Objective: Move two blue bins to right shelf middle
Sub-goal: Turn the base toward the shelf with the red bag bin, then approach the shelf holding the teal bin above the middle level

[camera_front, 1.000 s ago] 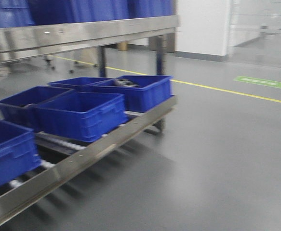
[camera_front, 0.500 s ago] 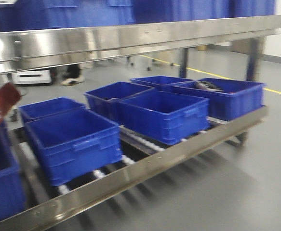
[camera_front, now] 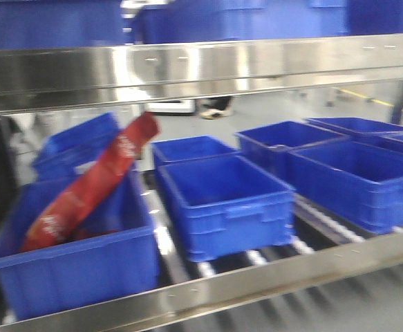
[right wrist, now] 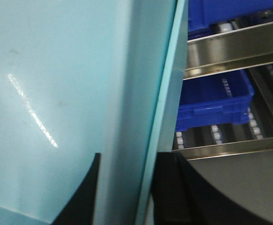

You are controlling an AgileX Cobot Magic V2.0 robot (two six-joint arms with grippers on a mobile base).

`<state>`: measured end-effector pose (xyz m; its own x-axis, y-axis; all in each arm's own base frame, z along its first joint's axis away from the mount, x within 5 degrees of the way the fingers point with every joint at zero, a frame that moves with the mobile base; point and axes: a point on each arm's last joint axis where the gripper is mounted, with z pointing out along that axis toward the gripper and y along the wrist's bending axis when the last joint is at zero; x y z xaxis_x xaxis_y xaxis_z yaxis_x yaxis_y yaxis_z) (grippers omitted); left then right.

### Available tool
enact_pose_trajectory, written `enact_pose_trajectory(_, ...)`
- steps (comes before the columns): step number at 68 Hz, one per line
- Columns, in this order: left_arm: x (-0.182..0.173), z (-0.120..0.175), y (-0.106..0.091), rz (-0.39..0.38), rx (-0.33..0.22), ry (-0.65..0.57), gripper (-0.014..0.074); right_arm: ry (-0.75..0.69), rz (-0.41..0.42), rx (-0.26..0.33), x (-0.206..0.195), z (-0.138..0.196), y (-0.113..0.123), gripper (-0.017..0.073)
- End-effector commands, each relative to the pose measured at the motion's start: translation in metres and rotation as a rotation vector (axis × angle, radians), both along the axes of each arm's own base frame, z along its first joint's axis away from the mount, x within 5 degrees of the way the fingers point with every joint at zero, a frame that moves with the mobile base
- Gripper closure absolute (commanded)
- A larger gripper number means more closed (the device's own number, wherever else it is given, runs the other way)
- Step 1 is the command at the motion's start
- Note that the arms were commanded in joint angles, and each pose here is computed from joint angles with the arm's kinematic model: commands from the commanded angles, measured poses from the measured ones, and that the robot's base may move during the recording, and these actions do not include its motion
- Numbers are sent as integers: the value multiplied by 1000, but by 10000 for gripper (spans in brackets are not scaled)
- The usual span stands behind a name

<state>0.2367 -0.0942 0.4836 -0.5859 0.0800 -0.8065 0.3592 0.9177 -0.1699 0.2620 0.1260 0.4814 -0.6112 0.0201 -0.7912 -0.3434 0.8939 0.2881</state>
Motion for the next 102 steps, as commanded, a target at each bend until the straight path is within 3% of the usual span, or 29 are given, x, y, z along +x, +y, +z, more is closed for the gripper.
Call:
enact_pose_trajectory(1, -6, 12, 1, -13, -34, -71, 704, -128, -19, 44, -3, 19, -5, 713)
enact_pose_trajectory(102, -6, 12, 1, -13, -34, -71, 704, -128, -19, 44, -3, 19, -5, 713)
